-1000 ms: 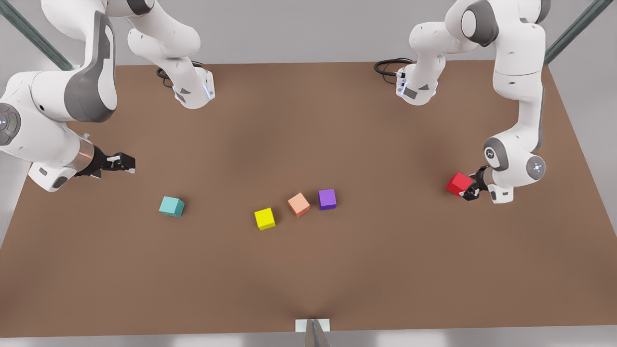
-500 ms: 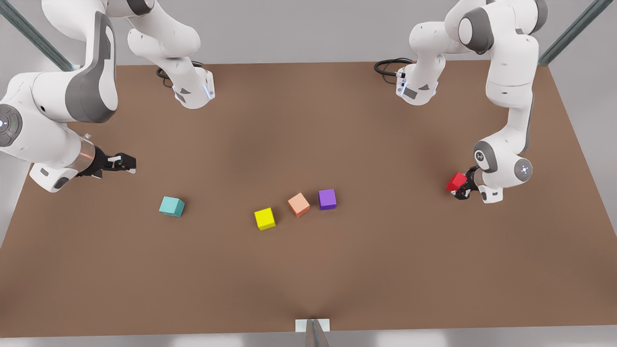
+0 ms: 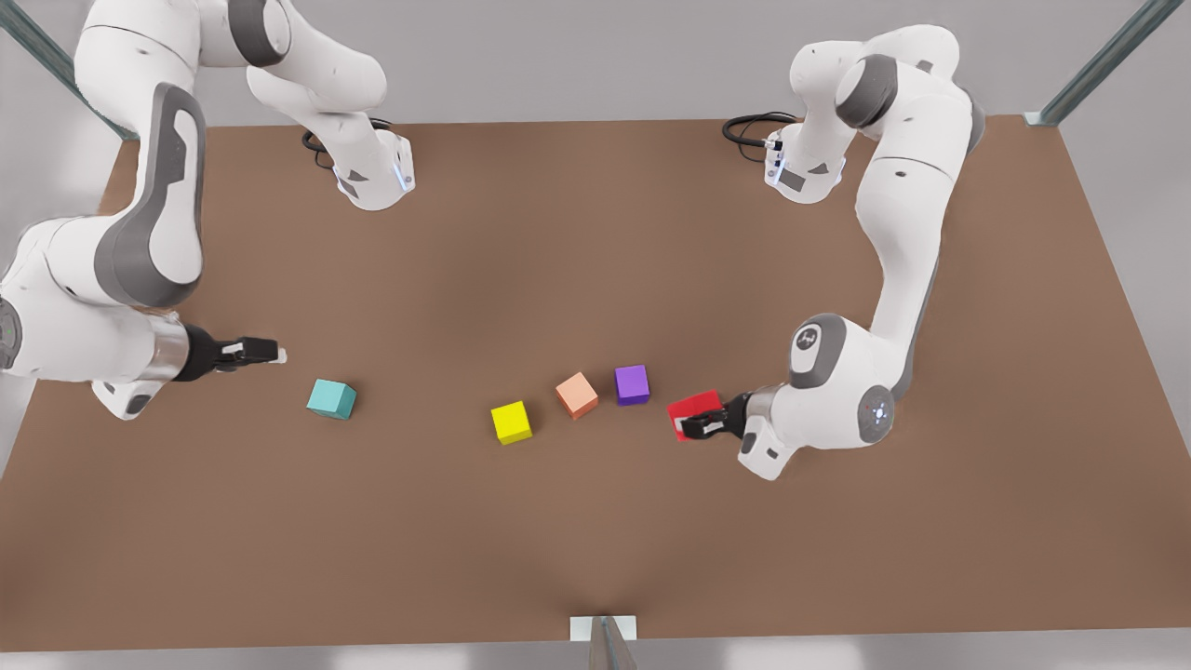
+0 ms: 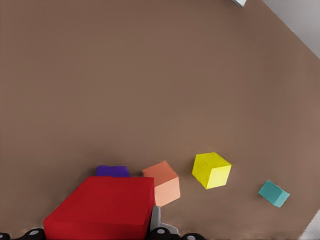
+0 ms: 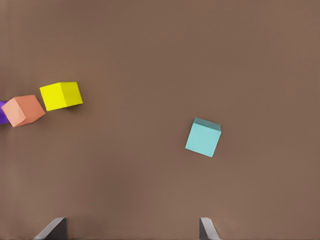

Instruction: Pick up red wooden cube and pass to hand red wooden cube and place in blue wooden cube

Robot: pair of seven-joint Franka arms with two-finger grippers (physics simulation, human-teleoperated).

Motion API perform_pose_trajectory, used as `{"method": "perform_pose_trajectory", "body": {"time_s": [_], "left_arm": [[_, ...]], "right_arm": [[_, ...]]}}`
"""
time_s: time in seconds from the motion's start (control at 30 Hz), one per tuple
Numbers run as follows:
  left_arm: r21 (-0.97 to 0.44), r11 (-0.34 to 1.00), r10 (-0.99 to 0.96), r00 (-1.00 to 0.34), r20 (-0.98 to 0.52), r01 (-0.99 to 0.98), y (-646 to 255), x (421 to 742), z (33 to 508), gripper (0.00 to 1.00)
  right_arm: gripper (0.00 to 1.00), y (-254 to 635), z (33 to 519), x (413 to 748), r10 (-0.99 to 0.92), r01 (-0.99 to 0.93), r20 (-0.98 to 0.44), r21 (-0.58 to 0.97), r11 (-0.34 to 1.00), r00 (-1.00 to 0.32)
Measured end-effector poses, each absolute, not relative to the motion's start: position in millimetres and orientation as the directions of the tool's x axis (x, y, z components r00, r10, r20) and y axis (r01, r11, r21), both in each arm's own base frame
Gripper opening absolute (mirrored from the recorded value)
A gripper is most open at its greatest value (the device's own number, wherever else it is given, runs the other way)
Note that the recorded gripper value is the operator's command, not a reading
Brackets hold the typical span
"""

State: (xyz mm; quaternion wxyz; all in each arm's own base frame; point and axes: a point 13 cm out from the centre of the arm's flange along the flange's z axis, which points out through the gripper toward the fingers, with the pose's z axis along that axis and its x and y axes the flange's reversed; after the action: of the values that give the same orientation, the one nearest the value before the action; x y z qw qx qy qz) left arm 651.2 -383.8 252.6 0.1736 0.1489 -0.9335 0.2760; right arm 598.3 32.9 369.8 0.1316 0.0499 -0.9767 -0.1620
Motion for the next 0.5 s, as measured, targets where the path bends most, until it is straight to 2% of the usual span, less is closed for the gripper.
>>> {"method": "perform_pose_trajectory", "body": {"time_s": [0.1,0.2,0.3,0.5], "left_arm": [[-0.551,0.757,-0.07,-0.882,0.467,-0.352,-467,621,251,0.58],[-0.627,0.65,-0.041,-0.844,0.534,-0.428,-505,618,243,0.58],[-0.685,0.512,-0.023,-0.806,0.592,-0.518,-527,625,245,0.57],[-0.769,0.353,0.018,-0.818,0.575,-0.533,-541,632,248,0.55]], "right_arm": [[1.0,158,327,613,-0.338,-0.119,0.217,0.657,0.744,-0.916],[1.0,284,316,626,-0.496,-0.233,0.024,0.862,0.449,-0.868],[1.0,353,331,636,-0.512,-0.384,-0.203,0.881,0.277,-0.835],[1.0,371,313,665,-0.444,-0.609,-0.508,0.785,0.114,-0.738]]}}
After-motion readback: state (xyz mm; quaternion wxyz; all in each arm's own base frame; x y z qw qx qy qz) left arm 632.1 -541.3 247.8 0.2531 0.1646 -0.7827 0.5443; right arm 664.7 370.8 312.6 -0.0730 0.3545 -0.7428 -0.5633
